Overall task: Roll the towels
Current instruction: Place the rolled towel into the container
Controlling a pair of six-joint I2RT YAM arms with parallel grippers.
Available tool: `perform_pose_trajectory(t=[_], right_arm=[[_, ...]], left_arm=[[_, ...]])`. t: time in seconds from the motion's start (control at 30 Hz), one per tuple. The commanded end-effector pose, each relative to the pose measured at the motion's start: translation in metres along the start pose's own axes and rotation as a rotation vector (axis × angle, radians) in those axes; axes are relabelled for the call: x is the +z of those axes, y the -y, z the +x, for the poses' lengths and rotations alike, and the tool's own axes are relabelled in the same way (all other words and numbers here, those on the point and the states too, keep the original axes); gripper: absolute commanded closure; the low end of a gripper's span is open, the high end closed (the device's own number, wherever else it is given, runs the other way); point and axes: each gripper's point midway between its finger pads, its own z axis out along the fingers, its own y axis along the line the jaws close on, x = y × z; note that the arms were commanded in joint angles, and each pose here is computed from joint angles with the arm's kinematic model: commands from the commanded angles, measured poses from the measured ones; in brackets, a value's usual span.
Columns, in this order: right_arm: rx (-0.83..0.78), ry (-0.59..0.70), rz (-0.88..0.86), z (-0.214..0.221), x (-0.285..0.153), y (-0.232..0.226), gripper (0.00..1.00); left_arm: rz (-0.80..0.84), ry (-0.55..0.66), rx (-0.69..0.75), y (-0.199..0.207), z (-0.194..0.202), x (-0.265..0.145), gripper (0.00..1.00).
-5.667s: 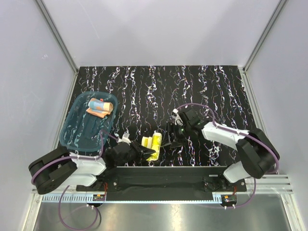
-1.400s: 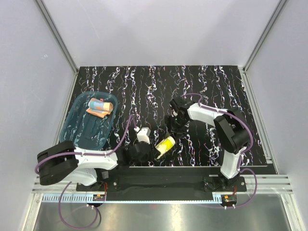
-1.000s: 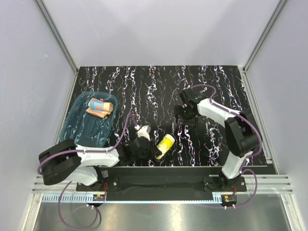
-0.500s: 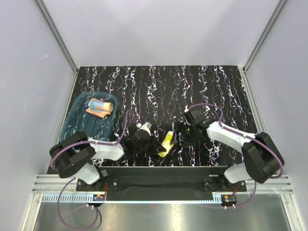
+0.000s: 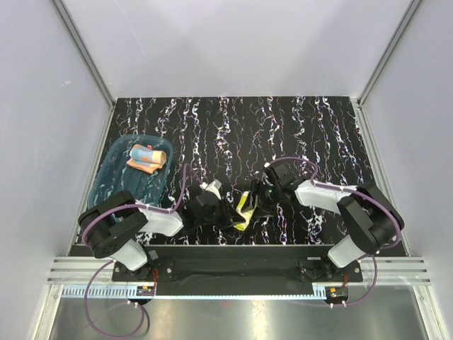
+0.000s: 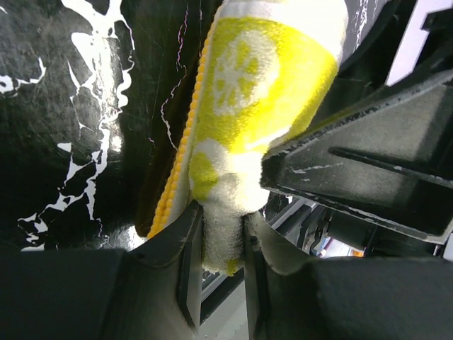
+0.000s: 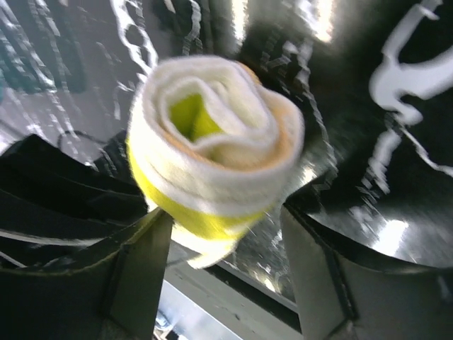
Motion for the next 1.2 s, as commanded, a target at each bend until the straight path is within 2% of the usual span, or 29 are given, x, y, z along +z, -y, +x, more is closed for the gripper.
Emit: perform_pose_trajectory(t=[0.0,0.13,0.17,0.23,0.27,0.3,0.37,0.4,0.47,0.5,0.63,0.77,1.0,1.17], right_arm=[[-0.008,0.026,0.013,-0.005,0.021,0.007,0.31],[-0.003,0.027,0.018,-0.005,0.029,0.012,0.48],[0.001,0.025,0.02,-0.005,0.03,0.014,0.59],[0.007,0.014,0.02,-0.002,0.036,0.019,0.67],[0.011,0.002,0.022,0.001,0.038,0.021,0.74],[0.007,0.007,0.01,0.0,0.042,0.021,0.77],[0.005,-0.003,0.01,0.003,0.045,0.024,0.85],[0.008,-0.009,0.02,0.005,0.046,0.028,0.88],[0.003,-0.014,0.026,0.006,0.047,0.03,0.93],[-0.002,-0.023,0.03,0.008,0.048,0.032,0.96],[-0.008,-0.039,0.036,0.011,0.051,0.036,0.99],[-0.01,-0.054,0.034,0.015,0.054,0.038,1.0],[-0.029,-0.079,0.014,0.021,0.058,0.034,1.0],[-0.052,-0.092,0.003,0.026,0.061,0.028,1.0]], left_arm=[[-0.2,-0.118,-0.004,-0.065,0.032,-0.006,1.0],[-0.18,-0.133,-0.003,-0.062,0.034,-0.005,1.0],[-0.176,-0.133,-0.001,-0.062,0.034,-0.005,1.0],[-0.162,-0.136,0.013,-0.059,0.034,-0.005,0.95],[-0.16,-0.134,0.019,-0.058,0.033,-0.005,0.89],[-0.167,-0.133,0.028,-0.059,0.033,-0.007,0.73],[-0.18,-0.118,0.067,-0.059,0.029,-0.011,0.59],[-0.189,-0.11,0.101,-0.059,0.026,-0.014,0.48],[-0.184,-0.05,0.143,-0.047,0.012,-0.02,0.4],[-0.234,-0.051,0.155,-0.056,0.011,-0.026,0.35],[-0.287,0.009,0.233,-0.049,-0.008,-0.037,0.31],[-0.35,0.041,0.247,-0.056,-0.019,-0.041,0.31],[-0.299,0.096,0.29,-0.041,-0.037,-0.043,0.3],[-0.313,0.077,0.314,-0.042,-0.041,-0.03,0.31]])
